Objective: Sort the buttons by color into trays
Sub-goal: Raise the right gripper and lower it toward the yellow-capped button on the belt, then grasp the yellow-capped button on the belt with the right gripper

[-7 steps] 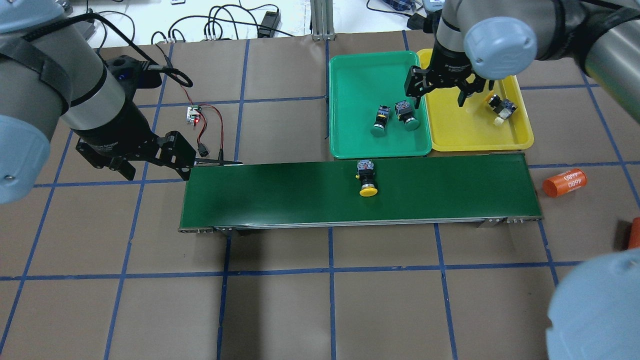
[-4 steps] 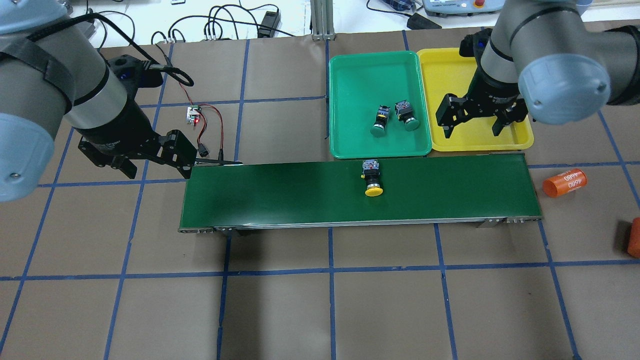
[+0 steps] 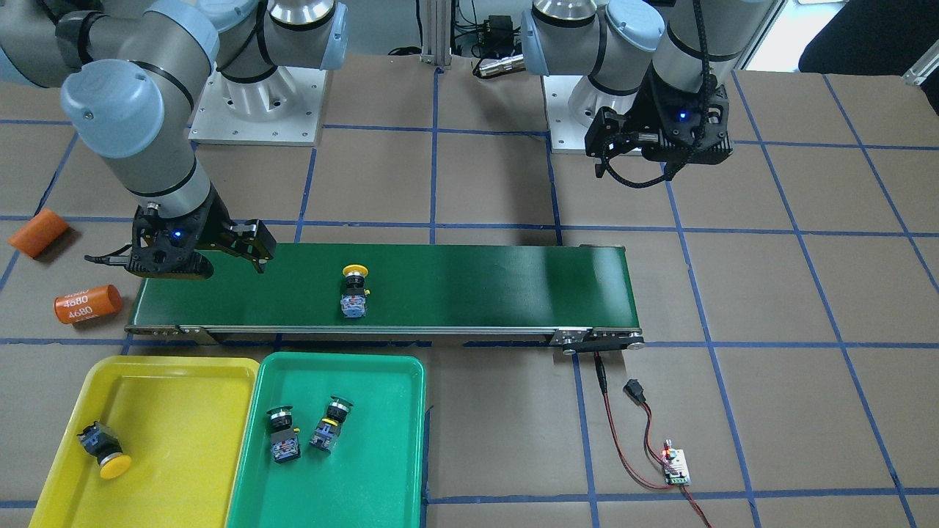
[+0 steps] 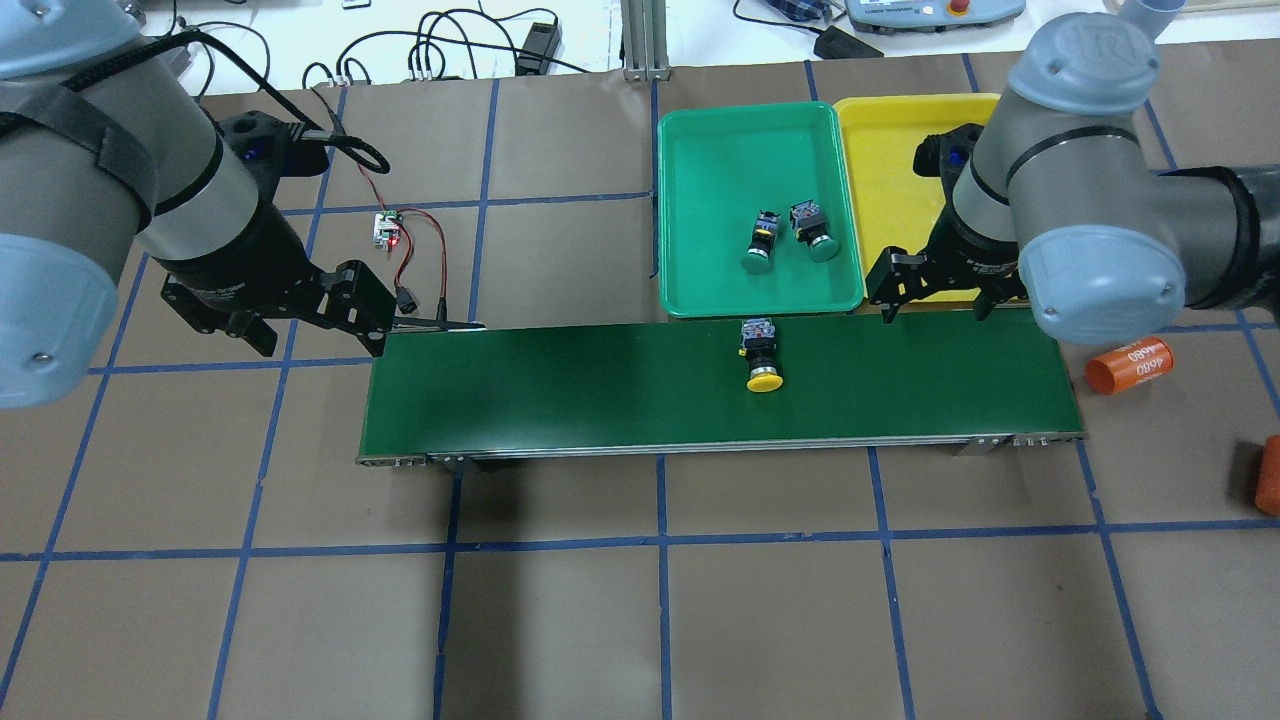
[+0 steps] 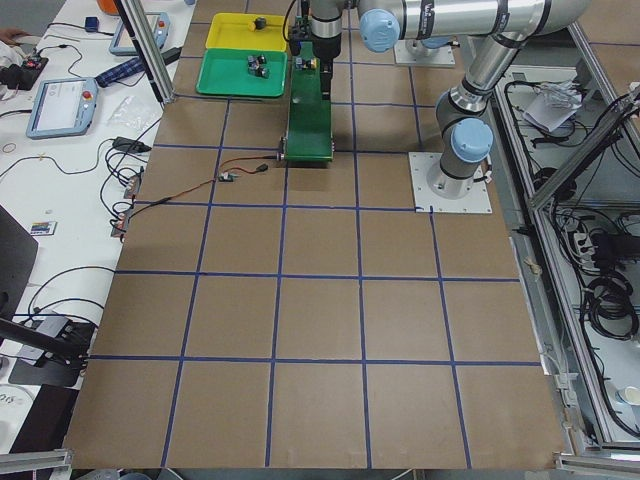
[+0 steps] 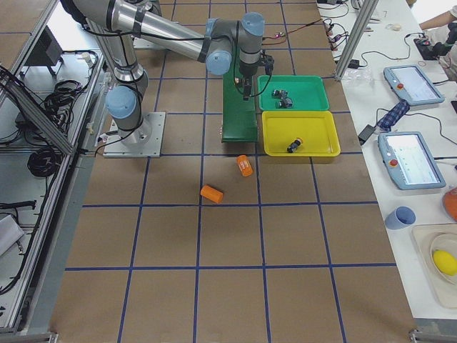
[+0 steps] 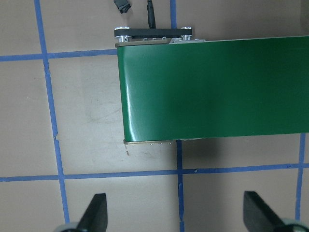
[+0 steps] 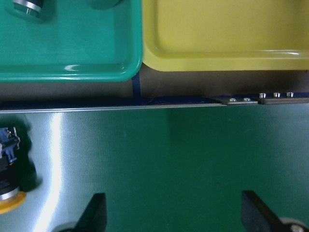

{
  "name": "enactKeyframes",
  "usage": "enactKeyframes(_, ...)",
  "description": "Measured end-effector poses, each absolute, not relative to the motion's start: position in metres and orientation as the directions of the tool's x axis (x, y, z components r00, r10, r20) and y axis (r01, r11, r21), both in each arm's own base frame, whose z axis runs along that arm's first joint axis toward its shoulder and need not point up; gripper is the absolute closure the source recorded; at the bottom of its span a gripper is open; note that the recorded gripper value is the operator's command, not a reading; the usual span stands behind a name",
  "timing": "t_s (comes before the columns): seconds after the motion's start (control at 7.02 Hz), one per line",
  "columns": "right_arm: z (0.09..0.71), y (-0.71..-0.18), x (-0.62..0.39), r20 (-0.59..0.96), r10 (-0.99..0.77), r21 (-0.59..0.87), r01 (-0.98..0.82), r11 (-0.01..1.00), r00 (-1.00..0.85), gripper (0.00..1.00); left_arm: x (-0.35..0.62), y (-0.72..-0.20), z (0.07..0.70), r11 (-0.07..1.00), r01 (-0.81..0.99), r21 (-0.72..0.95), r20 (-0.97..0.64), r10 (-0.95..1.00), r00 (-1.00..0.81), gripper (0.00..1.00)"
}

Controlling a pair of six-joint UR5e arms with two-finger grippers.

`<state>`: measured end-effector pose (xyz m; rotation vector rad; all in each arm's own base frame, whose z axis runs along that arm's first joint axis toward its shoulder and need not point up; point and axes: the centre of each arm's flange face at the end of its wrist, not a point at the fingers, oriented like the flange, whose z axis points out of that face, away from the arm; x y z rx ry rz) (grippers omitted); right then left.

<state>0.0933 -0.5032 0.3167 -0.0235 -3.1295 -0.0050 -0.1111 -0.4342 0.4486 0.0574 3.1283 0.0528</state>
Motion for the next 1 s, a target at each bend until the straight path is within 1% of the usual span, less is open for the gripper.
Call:
enactKeyframes(0.57, 0.277, -0.495, 0.094, 0.014, 0.013, 0.002, 0.013, 1.0, -1.0, 0.04, -0.111, -0.436, 0.448, 0.999, 0.036, 0.03, -0.011, 0.036, -0.999, 0.0)
enactKeyframes(1.0, 0.276, -0.49, 0.101, 0.011, 0.029, -0.006, 0.029, 1.0, -1.0, 0.04, -0.11, -0.435, 0.449, 0.999, 0.036, 0.027, -0.012, 0.036, -0.999, 0.0)
